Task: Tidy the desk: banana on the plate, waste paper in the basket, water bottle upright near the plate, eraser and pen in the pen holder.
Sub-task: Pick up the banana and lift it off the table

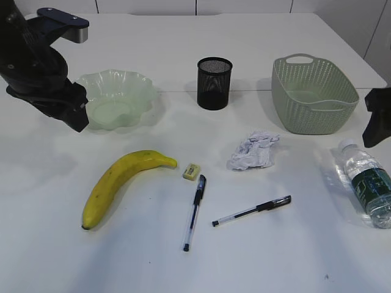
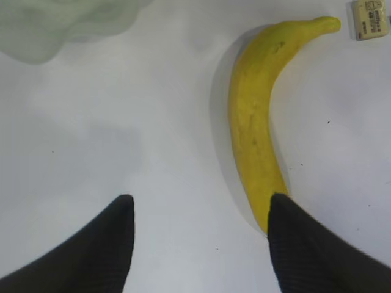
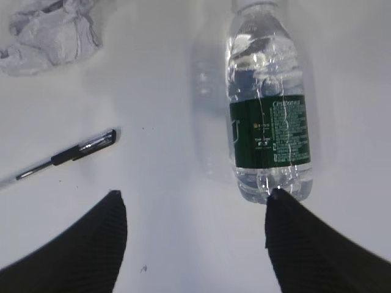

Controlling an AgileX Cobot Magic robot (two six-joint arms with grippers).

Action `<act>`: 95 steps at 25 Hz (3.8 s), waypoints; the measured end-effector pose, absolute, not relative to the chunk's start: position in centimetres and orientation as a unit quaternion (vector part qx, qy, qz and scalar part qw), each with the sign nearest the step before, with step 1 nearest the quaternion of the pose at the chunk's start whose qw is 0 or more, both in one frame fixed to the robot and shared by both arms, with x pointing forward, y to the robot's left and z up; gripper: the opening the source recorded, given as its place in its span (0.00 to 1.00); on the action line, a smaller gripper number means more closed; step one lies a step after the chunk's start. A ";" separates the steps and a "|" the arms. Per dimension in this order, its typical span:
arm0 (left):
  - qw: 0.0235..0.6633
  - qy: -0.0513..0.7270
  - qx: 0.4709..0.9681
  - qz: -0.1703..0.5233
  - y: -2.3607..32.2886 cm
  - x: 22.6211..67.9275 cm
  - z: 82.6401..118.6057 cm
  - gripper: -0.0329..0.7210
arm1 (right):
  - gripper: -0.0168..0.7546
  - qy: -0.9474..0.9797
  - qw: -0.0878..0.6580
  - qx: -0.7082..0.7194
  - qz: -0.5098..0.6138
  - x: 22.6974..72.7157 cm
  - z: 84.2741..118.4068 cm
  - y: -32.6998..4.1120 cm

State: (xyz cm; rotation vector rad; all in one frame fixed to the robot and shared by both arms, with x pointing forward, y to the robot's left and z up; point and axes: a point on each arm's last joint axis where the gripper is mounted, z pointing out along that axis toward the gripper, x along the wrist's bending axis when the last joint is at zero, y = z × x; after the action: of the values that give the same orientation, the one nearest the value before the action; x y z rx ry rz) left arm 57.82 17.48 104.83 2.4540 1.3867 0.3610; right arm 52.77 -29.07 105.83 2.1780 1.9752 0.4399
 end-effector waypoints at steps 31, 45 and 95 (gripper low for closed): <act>0.118 0.486 0.860 0.099 17.0 59.1 101.4 0.84 | 0.71 0.665 0.050 0.737 0.108 54.7 102.2 -29.1; 0.110 0.487 0.862 0.092 16.9 59.5 100.3 0.83 | 0.71 0.666 0.030 0.740 0.086 55.5 100.2 -29.1; 0.099 0.480 0.871 0.027 13.5 59.9 94.4 0.82 | 0.71 0.665 0.042 0.739 0.099 55.9 100.2 -29.1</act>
State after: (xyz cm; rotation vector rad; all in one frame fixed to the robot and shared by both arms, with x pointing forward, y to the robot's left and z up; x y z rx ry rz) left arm 59.93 13.55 94.36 2.5775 1.4205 0.0800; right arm 55.87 -29.08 100.17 2.2624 2.0334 0.3016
